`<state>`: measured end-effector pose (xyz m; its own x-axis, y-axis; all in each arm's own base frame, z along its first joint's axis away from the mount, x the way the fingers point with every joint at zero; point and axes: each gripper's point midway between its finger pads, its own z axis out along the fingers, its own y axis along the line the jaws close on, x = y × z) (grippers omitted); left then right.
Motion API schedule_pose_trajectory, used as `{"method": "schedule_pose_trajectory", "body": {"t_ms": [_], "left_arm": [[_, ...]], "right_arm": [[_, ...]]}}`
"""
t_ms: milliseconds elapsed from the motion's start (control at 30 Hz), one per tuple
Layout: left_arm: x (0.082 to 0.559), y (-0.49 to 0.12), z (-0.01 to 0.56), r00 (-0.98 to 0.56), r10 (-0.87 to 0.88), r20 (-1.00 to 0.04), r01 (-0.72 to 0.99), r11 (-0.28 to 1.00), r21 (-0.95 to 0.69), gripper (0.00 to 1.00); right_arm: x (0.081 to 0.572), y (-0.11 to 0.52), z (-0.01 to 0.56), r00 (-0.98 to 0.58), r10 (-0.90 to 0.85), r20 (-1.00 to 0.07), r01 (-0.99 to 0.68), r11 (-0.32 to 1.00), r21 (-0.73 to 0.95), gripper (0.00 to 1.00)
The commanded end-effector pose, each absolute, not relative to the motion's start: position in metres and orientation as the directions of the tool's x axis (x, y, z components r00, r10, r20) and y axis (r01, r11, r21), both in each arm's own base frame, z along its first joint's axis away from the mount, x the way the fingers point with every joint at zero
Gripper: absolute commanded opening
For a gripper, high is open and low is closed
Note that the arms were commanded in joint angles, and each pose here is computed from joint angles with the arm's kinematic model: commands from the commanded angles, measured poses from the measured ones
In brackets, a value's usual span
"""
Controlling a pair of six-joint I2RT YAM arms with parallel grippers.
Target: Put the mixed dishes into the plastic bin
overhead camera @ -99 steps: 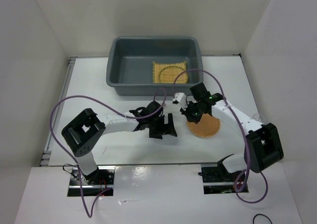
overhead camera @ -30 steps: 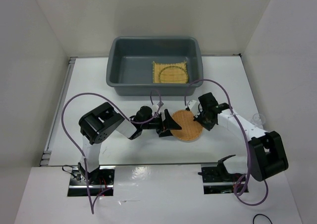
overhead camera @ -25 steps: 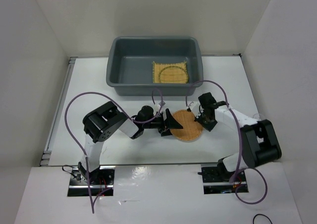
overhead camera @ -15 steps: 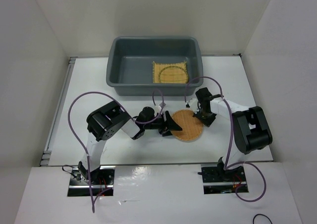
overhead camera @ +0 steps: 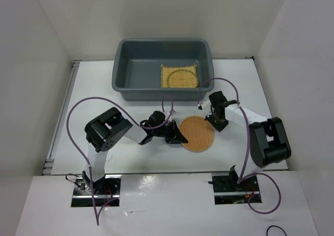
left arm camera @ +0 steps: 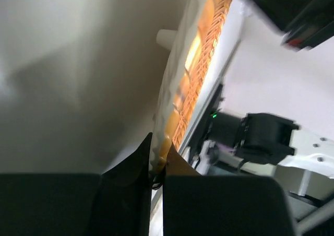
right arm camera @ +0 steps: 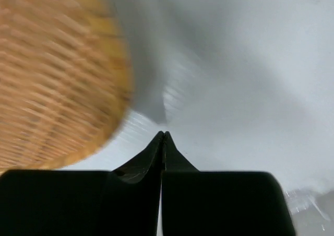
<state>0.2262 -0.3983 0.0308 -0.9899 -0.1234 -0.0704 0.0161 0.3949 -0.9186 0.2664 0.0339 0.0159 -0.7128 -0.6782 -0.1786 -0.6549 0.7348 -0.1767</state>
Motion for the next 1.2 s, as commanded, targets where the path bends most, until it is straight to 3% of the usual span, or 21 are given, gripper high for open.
{"method": "schedule_pose_trajectory", "body": {"t_ms": [0,100,267,367,467,533,567,833,867,900,967,1067,1167], "left_arm": [[0.216,-0.393,0.053,-0.989,-0.058,-0.135,0.092,0.472,-0.877,0.0],[0.213,-0.387,0.088,-0.989,-0.025,-0.143,0.109,0.525,-0.844,0.0],[0.233,-0.379,0.198,-0.973,-0.058,-0.222,0.173,0.453,-0.874,0.0],[0.271,-0.367,0.267,-0.955,-0.114,-0.275,0.211,0.393,-0.895,0.0],[0.325,-0.347,0.299,-0.944,-0.169,-0.284,0.21,0.359,-0.91,0.0],[0.368,-0.329,0.345,-0.906,-0.218,-0.364,0.286,0.319,-0.904,0.0],[0.39,-0.328,0.323,-0.926,-0.214,-0.311,0.224,0.352,-0.909,0.0],[0.508,-0.317,0.31,-0.908,-0.23,-0.349,0.254,0.36,-0.898,0.0],[0.526,-0.315,0.256,-0.943,-0.224,-0.247,0.146,0.387,-0.91,0.0],[0.528,-0.308,0.308,-0.893,-0.256,-0.37,0.278,0.332,-0.901,0.0],[0.547,-0.307,0.242,-0.956,-0.242,-0.166,0.093,0.288,-0.953,0.0],[0.569,-0.294,0.219,-0.936,-0.307,-0.171,0.071,0.312,-0.948,0.0],[0.576,-0.291,0.195,-0.944,-0.315,-0.103,0.008,0.288,-0.958,0.0]], "right_arm": [[0.293,0.014,0.067,-0.747,-0.581,-0.322,-0.47,0.805,-0.362,0.0],[0.296,-0.033,0.103,-0.786,-0.486,-0.383,-0.254,0.817,-0.517,0.0],[0.28,-0.067,0.133,-0.809,-0.393,-0.437,-0.114,0.834,-0.54,0.0],[0.276,-0.083,0.14,-0.823,-0.348,-0.448,-0.072,0.848,-0.526,0.0],[0.271,-0.092,0.144,-0.823,-0.318,-0.471,-0.032,0.853,-0.521,0.0],[0.269,-0.096,0.149,-0.817,-0.29,-0.498,0.022,0.848,-0.529,0.0],[0.268,-0.097,0.149,-0.818,-0.28,-0.502,0.036,0.847,-0.53,0.0],[0.27,-0.096,0.139,-0.789,-0.218,-0.574,0.121,0.861,-0.494,0.0],[0.269,-0.093,0.136,-0.792,-0.226,-0.567,0.108,0.862,-0.495,0.0],[0.268,-0.094,0.136,-0.793,-0.214,-0.571,0.124,0.86,-0.494,0.0],[0.27,-0.096,0.141,-0.782,-0.213,-0.586,0.142,0.855,-0.5,0.0],[0.268,-0.095,0.139,-0.787,-0.214,-0.579,0.131,0.859,-0.495,0.0],[0.268,-0.095,0.141,-0.781,-0.214,-0.586,0.136,0.859,-0.494,0.0]]}}
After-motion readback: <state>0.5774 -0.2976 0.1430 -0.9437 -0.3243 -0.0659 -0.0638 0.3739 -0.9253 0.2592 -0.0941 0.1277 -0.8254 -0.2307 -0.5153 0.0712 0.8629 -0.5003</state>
